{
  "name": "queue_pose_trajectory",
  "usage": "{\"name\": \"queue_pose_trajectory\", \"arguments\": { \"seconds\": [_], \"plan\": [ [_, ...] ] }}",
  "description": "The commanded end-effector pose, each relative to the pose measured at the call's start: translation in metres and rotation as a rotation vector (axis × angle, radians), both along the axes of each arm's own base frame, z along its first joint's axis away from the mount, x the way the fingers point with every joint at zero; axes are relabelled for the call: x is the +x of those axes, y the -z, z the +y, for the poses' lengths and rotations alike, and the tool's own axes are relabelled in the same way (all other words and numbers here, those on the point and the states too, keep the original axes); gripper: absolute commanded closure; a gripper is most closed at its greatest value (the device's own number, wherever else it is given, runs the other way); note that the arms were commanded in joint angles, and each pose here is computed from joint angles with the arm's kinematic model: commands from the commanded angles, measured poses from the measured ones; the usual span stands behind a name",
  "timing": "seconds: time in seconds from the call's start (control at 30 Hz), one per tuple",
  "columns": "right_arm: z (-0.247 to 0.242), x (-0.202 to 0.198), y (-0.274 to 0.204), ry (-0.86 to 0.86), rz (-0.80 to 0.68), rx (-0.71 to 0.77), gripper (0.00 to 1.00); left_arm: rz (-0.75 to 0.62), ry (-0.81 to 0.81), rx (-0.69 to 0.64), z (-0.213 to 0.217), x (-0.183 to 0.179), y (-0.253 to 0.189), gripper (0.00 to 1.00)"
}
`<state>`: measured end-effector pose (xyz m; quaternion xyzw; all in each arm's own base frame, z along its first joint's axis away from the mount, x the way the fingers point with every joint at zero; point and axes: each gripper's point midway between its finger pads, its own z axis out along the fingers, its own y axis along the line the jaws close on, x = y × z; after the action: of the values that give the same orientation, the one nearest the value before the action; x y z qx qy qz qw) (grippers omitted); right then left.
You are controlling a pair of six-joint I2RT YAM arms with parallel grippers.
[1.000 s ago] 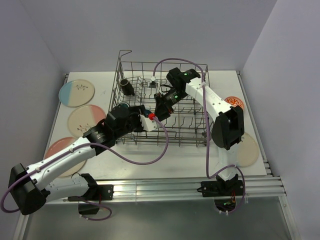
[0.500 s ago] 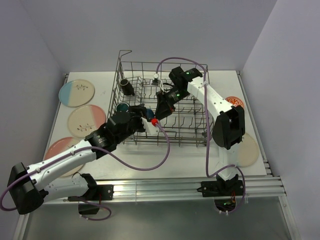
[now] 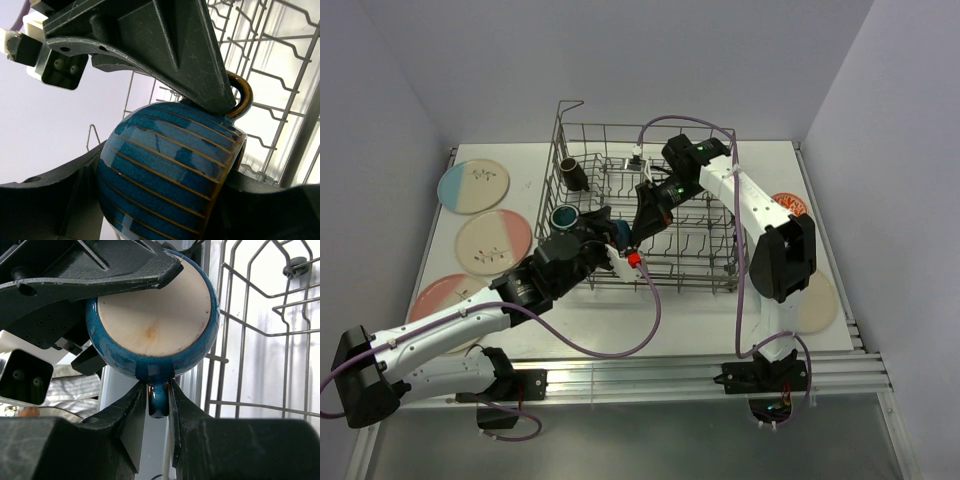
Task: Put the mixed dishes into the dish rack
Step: Pass the cup from the left arm to the right
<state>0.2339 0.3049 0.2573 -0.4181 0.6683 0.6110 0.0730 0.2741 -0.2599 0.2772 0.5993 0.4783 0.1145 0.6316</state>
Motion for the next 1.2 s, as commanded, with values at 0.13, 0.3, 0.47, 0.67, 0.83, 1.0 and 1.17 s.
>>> {"name": "queue_pose_trajectory", "arguments": {
  "seconds": [0.13, 0.3, 0.47, 0.67, 0.83, 1.0, 1.17],
  "plan": [
    [-0.002, -0.066, -0.086, -0.088, 0.16, 0.215, 0.96, -0.091, -0.024, -0.046, -0.003, 0.001, -0.035, 1.0],
    [-0.001, -0.069, -0.084, -0.099, 0.15, 0.217, 0.78, -0.091, -0.011, -0.073, -0.009, -0.001, -0.043, 1.0],
    [0.0, -0.068, -0.078, -0.1, 0.122, 0.206, 0.68, -0.085, -0.009, -0.085, -0.011, -0.003, -0.044, 1.0],
    [0.001, -0.065, -0.07, -0.097, 0.13, 0.186, 0.55, -0.092, -0.006, -0.092, -0.014, -0.007, -0.049, 1.0],
    [0.002, -0.063, -0.063, -0.094, 0.124, 0.163, 0.52, -0.093, -0.007, -0.093, -0.013, -0.008, -0.05, 1.0],
    [0.003, -0.06, -0.051, -0.091, 0.117, 0.134, 0.5, -0.099, -0.006, -0.107, -0.014, -0.008, -0.056, 1.0],
    [0.003, -0.056, -0.041, -0.088, 0.116, 0.117, 0.45, -0.099, 0.001, -0.11, -0.016, -0.01, -0.058, 1.0]
  ]
}}
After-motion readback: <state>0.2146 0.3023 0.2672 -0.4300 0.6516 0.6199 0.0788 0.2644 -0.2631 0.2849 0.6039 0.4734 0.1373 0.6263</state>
